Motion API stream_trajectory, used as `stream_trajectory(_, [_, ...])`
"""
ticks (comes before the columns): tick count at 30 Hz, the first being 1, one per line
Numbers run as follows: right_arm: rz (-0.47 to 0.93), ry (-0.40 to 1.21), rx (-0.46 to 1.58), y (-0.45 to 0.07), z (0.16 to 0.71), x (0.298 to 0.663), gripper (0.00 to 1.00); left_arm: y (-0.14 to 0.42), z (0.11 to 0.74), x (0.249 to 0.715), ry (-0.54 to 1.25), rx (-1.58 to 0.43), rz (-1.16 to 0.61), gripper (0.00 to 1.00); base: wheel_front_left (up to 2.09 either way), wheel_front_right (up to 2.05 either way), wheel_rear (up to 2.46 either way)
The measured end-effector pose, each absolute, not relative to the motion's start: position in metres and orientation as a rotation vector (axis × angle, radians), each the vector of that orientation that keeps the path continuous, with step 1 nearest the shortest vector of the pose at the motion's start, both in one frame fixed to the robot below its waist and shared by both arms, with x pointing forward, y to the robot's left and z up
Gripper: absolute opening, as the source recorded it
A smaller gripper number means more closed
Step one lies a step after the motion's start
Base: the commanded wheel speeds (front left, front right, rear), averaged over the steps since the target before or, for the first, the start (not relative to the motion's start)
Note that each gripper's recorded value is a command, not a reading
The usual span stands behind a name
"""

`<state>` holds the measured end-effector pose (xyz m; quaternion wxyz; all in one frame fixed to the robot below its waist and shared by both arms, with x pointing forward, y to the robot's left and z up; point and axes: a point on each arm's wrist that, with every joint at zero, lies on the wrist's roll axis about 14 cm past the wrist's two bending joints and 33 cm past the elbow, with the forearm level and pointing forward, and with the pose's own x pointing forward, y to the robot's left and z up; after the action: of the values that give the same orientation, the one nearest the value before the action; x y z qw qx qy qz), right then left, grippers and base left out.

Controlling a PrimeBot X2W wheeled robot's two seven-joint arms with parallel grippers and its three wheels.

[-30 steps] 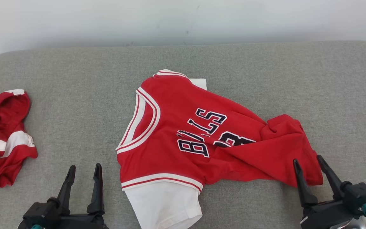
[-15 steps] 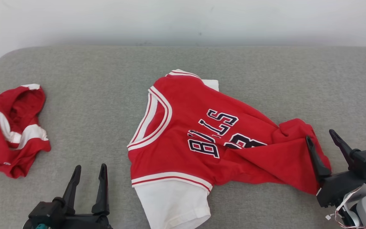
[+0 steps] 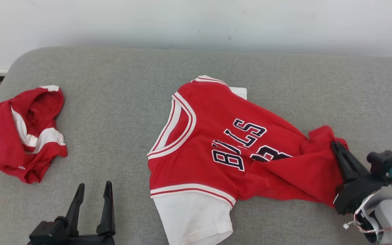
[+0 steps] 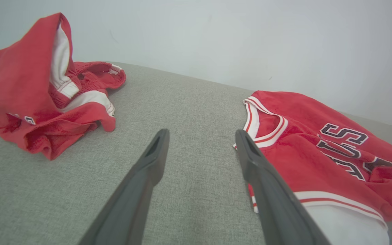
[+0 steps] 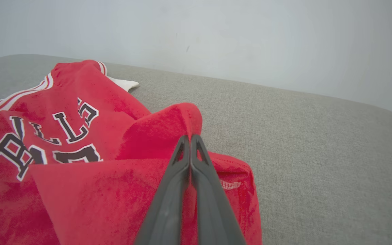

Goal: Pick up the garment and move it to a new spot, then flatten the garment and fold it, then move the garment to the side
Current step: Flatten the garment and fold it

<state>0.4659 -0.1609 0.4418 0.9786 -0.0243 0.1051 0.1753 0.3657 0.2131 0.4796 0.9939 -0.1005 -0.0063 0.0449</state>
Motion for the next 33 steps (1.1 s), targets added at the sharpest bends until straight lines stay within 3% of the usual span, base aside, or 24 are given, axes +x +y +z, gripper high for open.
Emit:
stream_trajectory(12, [0.291,-0.074,-0.127,-0.188,0.557,0.512,0.00,0.195,0.489,0.368,-0.038,-0.203,0.030,1.00,0.00,0.00,0.00])
stream_trajectory(20, [0.323,-0.108,-0.162,-0.170,0.577,0.536,0.00,0.206,0.482,0.361,-0.019,-0.205,0.070,1.00,0.00,0.00,0.00])
stream_trajectory(25, [0.346,-0.080,-0.156,-0.162,0.566,0.525,0.00,0.206,0.480,0.358,-0.011,-0.207,0.079,1.00,0.00,0.00,0.00])
stream_trajectory(33, [0.342,-0.094,-0.092,-0.171,0.553,0.475,0.00,0.192,0.484,0.359,-0.021,-0.204,0.035,1.00,0.00,0.00,0.00])
